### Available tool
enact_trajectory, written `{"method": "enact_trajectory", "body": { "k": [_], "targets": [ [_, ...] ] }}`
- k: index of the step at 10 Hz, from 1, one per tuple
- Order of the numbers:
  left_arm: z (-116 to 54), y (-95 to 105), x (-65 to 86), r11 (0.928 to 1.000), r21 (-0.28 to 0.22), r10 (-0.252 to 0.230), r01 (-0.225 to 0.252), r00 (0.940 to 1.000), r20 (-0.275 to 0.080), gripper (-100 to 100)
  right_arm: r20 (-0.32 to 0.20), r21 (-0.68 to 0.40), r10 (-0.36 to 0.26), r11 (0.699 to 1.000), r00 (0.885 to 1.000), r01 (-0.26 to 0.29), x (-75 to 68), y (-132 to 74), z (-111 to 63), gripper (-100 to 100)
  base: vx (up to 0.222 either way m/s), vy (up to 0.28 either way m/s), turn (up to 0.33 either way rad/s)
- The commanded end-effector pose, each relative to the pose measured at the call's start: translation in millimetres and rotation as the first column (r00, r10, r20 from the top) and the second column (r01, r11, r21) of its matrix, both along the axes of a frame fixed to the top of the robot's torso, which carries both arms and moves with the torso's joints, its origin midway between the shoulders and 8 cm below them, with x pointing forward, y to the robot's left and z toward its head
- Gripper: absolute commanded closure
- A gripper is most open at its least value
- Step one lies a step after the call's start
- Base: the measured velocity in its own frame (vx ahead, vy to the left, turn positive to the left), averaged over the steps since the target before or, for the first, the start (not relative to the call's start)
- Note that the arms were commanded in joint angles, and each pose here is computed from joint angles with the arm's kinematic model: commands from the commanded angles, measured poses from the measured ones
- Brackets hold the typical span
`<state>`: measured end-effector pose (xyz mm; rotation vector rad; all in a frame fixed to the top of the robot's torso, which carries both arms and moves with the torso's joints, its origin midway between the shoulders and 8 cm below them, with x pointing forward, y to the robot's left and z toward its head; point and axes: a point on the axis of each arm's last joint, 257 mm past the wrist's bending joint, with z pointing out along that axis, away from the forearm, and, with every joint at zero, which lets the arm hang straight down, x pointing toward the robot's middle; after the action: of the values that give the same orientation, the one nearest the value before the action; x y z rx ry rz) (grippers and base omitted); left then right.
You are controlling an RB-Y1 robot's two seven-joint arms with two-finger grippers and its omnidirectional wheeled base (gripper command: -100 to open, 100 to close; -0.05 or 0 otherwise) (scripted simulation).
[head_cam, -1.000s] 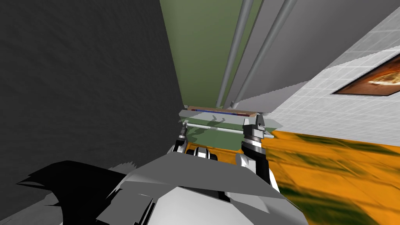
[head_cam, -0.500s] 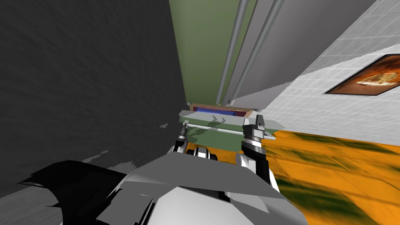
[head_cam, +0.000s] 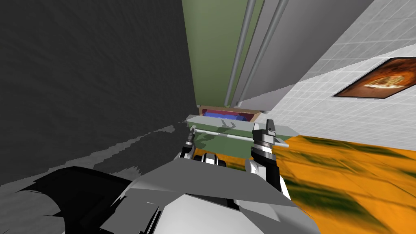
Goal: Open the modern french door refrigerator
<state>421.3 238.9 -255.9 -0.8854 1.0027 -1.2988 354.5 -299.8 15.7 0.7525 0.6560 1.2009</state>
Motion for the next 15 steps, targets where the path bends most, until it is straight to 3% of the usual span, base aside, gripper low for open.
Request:
{"method": "enact_trajectory", "body": {
  "k": [1, 8, 9, 10, 15],
  "targets": [
    [9.9, -0.6, 9.0, 1.0000, 0.001, -0.005, 0.005, 1.0000, -0.003, -100, 0.000, 0.000, 0.000, 1.000, 1.000, 0.000, 0.0, 0, 0.0, 0, -0.140, 0.008, 0.019],
    [49.3, 0.3, 43.9, 0.9999, 0.002, -0.013, 0.013, 0.9999, -0.003, -100, 0.000, 0.000, 0.000, 1.000, 1.000, 0.000, -0.1, 0, -0.1, 0, -0.034, -0.012, 0.012],
    [37.3, 1.3, 38.1, 0.9999, 0.003, -0.011, 0.011, 0.9996, -0.028, -100, 0.000, 0.000, 0.000, 1.000, 1.000, 0.000, -0.1, 0, -0.1, 0, -0.014, -0.005, 0.000],
    [34.6, 1.9, 38.4, 0.9999, 0.002, -0.010, 0.010, 0.9992, -0.038, 0, 0.000, 0.000, 0.000, 1.000, 1.000, 0.000, -0.1, 0, -0.1, 0, 0.000, 0.000, 0.000],
    [25.4, 2.9, 36.5, 1.0000, 0.000, -0.009, 0.009, 0.9981, -0.061, 0, 0.000, 0.000, 0.000, 1.000, 1.000, 0.000, -0.1, 0, -0.1, 0, 0.000, 0.000, 0.000]
  ]
}}
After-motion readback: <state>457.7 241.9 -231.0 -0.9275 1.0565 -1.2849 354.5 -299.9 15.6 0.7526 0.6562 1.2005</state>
